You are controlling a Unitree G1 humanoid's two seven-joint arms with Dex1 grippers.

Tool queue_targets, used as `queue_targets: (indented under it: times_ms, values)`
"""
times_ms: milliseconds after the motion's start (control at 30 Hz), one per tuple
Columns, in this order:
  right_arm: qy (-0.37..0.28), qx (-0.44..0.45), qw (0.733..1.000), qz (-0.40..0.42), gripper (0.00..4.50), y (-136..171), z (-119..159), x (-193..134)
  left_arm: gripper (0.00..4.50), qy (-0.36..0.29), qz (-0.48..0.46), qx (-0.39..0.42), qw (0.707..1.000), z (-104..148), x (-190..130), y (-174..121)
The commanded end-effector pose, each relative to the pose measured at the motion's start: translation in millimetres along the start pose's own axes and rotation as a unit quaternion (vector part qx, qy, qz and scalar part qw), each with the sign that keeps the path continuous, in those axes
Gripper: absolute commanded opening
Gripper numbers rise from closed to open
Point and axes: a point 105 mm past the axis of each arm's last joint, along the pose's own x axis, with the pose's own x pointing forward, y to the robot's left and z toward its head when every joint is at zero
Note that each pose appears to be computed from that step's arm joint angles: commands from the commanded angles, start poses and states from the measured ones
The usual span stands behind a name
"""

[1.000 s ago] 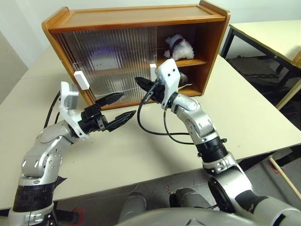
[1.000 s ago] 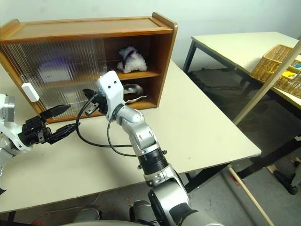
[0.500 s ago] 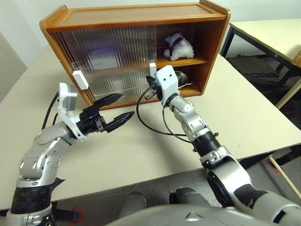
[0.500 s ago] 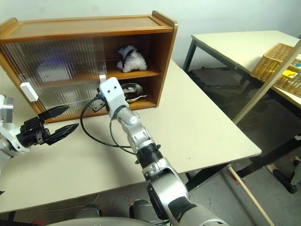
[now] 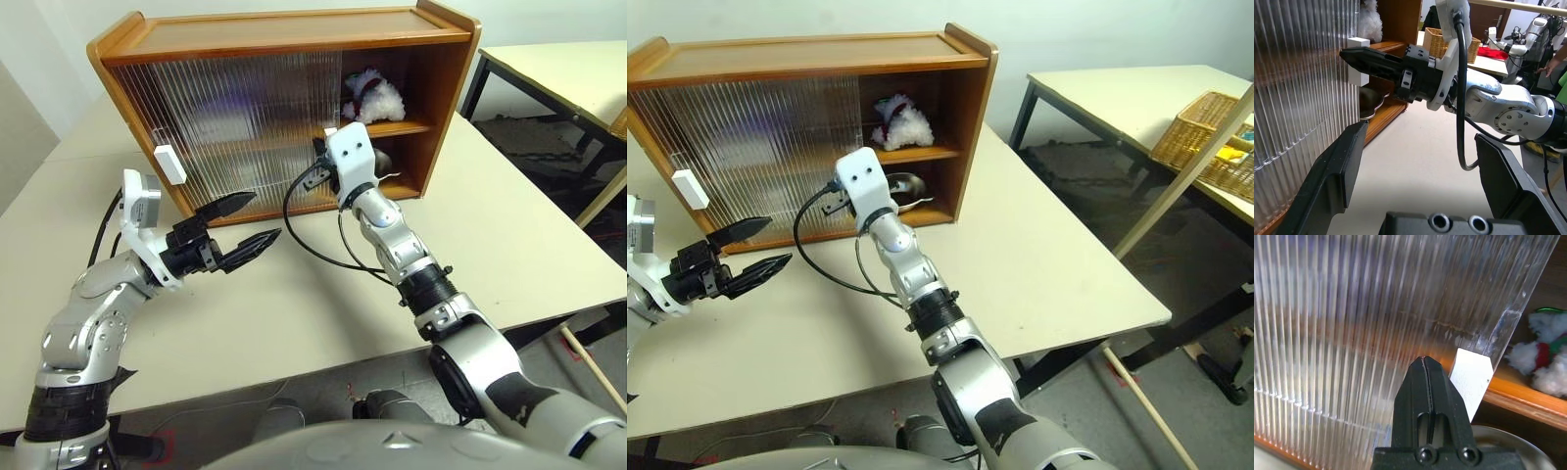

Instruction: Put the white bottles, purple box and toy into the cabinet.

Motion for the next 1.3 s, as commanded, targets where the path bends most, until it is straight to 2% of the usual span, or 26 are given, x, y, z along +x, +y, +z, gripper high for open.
queue_targets:
  times_ms: [33, 267, 433, 700, 1000, 1300]
  values:
    - [-0.004, 0.004, 1.0, -0.012, 0.02, 2, 7, 2, 4.5, 0.004, -0.003, 0.002, 1.0, -2, 3, -1]
    - [0.019, 0.006, 0.998, -0.053, 0.02, -21, -1, -2, 4.5, 0.003, -0.004, 0.003, 1.0, -1, 4, -1]
    - [0.056, 0.058, 0.996, -0.032, 0.02, -11, -16, -9, 4.5, 0.002, -0.005, 0.003, 1.0, -1, 5, -2]
    - [0.075, 0.057, 0.995, -0.042, 0.02, -15, -22, -12, 4.5, 0.0, -0.005, 0.002, 1.0, -2, 6, -3]
    - [0.072, 0.007, 0.99, -0.121, 0.02, -46, -20, -17, 4.5, 0.002, -0.004, 0.001, 1.0, -3, 5, -1]
    - [0.098, 0.013, 0.977, -0.188, 0.02, -73, -31, -30, 4.5, 0.001, -0.009, 0.0, 1.0, -3, 8, -3]
